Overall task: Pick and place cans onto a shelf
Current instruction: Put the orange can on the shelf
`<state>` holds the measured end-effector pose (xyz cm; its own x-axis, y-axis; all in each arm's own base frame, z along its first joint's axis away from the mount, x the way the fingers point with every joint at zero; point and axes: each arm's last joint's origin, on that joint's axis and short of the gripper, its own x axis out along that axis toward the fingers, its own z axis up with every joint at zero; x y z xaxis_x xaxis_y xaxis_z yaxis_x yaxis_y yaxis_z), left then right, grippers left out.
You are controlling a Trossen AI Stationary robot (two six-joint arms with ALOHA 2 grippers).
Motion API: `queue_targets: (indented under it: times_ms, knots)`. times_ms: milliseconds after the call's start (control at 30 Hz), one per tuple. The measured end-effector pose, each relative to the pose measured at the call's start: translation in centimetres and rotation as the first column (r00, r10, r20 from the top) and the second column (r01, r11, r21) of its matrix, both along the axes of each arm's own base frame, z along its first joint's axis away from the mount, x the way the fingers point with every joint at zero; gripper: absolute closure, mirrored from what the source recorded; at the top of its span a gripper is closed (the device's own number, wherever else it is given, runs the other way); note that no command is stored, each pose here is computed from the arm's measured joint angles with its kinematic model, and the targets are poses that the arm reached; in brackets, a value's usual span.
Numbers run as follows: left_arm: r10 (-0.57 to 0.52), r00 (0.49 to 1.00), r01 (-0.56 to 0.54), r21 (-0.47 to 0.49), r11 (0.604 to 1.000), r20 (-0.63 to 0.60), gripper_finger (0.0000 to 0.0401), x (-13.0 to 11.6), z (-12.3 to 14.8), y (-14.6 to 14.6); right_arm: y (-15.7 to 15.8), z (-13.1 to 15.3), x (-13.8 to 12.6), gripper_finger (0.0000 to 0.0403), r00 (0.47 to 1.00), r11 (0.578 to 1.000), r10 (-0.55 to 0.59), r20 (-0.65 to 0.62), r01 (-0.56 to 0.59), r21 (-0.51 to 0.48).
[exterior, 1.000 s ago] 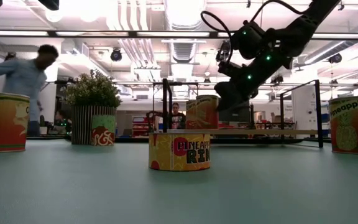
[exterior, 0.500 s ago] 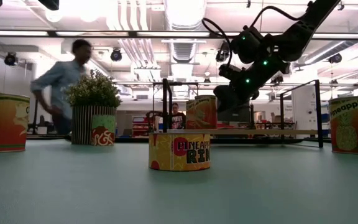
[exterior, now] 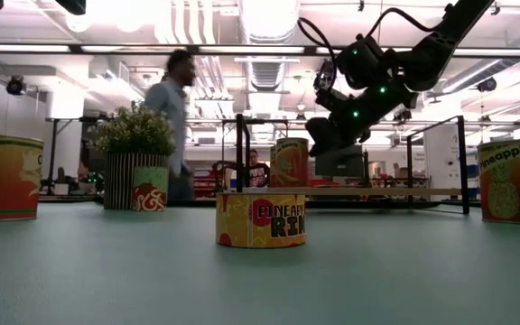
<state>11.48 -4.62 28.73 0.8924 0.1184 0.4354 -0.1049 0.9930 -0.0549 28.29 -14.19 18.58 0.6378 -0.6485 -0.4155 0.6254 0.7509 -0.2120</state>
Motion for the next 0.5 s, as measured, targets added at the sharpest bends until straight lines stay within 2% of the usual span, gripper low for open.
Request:
queue_targets:
  times_ms: [500]
  knots:
    - [0.0,1.0,0.0,0.0,1.0,0.0,0.0401,0.0,0.0,0.0,0.0,0.23,0.14,0.039,1.0,1.0,0.019,0.016,-0.019,-0.018]
